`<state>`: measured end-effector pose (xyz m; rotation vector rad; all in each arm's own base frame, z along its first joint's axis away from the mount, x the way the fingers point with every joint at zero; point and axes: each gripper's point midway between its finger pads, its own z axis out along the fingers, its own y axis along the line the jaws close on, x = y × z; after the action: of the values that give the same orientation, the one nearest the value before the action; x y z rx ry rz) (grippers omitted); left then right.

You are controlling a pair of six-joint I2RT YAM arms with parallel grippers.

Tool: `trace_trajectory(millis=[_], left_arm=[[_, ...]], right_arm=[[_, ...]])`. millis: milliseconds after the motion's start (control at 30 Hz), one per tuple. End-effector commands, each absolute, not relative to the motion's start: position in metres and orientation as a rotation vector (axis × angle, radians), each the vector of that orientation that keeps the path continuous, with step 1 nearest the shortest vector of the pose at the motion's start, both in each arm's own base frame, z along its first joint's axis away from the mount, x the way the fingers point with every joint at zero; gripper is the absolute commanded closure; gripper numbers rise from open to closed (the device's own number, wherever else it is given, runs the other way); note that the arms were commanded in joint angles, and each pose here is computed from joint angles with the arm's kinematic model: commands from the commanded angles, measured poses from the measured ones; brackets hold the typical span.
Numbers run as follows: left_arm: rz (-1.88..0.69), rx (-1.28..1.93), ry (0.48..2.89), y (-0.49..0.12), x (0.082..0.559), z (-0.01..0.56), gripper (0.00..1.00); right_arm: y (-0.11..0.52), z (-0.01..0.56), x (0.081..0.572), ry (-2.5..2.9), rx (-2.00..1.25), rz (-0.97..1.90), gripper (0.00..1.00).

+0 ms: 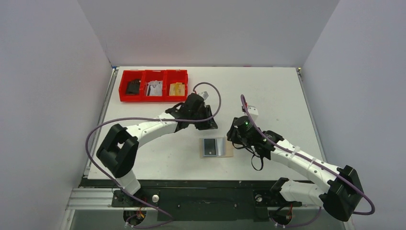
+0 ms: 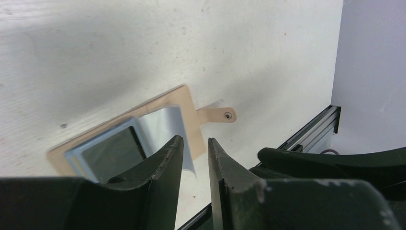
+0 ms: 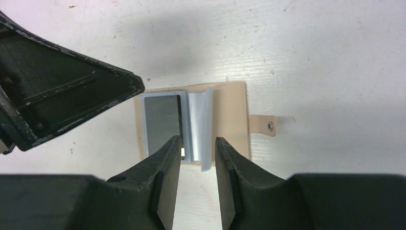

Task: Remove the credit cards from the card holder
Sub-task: Open the card holder at the center of the board, then remove the credit card from the card holder.

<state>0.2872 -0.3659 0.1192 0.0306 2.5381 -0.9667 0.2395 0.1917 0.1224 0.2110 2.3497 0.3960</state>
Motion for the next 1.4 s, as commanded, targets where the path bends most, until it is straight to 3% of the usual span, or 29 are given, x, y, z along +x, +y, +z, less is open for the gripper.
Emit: trace_trajectory(millis=[0,500,1100,1367], left_arm=[[-0.915,-0.047,2.499,-0.323,0.295,0.127,0.74],[-0.924,-0.125,2.554,-0.288,0.270,0.100,0.72],[-0.930,-0.079,2.652,-0.309,0.252,0.064,0.74],[-0.873,-0.096,2.693,-0.308,0.247,0.050,0.79]], right_arm=[[0.211,0.145,0.250,2.316,0.157,0.453,0.70],[0.279,0.088,0.253,2.476,0.019,0.565,0.71],[0.265,0.032,0.242,2.575,0.140,0.602,0.71],[0.263,0.023,0.241,2.591,0.162,0.619,0.72]])
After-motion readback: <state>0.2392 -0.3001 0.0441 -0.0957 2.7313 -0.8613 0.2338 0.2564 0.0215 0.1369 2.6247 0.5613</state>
